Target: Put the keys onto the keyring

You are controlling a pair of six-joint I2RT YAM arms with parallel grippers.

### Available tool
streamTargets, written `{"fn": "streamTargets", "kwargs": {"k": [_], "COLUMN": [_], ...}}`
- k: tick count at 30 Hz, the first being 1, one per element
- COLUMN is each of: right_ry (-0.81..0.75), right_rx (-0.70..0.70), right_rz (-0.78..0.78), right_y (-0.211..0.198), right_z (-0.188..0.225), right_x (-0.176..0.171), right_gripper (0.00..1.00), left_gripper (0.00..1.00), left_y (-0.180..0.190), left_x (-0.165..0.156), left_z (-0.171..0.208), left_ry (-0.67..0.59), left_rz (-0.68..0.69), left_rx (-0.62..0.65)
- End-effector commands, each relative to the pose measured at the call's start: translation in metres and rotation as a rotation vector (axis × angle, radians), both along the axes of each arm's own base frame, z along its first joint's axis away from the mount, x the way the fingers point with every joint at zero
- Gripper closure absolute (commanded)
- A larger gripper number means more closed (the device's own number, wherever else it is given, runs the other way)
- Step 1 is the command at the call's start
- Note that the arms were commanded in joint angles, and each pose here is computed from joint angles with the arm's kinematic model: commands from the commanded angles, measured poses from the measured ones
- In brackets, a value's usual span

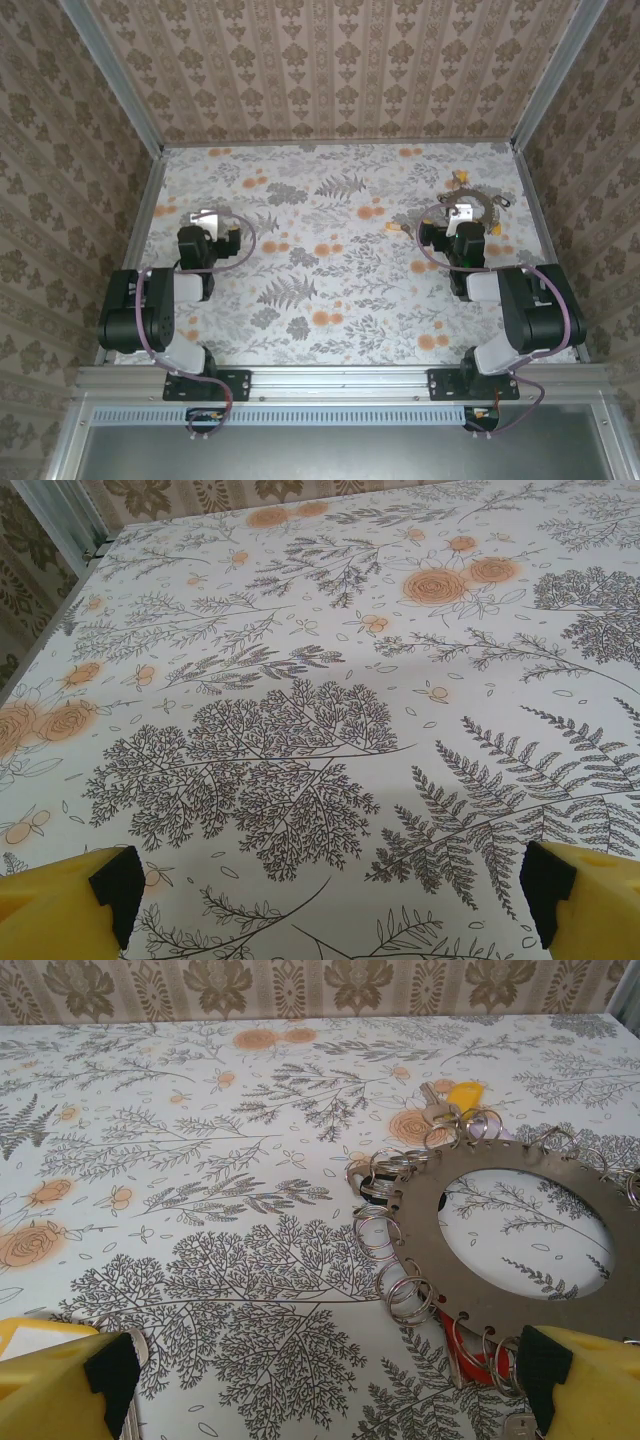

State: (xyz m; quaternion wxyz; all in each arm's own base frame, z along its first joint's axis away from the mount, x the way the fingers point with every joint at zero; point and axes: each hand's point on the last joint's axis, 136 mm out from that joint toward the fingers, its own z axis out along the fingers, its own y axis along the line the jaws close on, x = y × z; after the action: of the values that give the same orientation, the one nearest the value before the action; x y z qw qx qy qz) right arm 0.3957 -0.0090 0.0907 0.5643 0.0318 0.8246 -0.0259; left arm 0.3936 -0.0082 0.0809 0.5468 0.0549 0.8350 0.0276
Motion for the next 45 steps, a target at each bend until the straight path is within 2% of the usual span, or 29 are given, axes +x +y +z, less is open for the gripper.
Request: {"fn": "streamTargets", "kwargs": {"k": [1, 36, 41, 45], "right_ry": [-0.023, -0.023, -0.021, -0.088], "right_rx": [0.013, 0.021, 0.030, 0.047], "right_rz": [0.002, 0.030, 0.060, 0.110], "right_y": [0.000, 0.004, 0.007, 0.016], "right_z": [0.008, 0.009, 0.031, 0.084], "right_x": [0.004, 0.004, 0.000, -0.011], "right_gripper": [0.00, 0.01, 0.00, 0.00], "left_gripper": [0.00, 0.00, 0.00, 0.00], "left_y": [0.003, 0.008, 0.009, 0.010], "left_x": [0.006, 0.005, 0.003, 0.001], "left_z": [0.013, 0.014, 0.015, 0.016], "left_ry": [-0.044, -0.054, -0.072, -0.082], "left_rz": [0.018, 0.035, 0.037, 0.035], "left_rx": [-0.013, -0.025, -0.036, -0.043]}}
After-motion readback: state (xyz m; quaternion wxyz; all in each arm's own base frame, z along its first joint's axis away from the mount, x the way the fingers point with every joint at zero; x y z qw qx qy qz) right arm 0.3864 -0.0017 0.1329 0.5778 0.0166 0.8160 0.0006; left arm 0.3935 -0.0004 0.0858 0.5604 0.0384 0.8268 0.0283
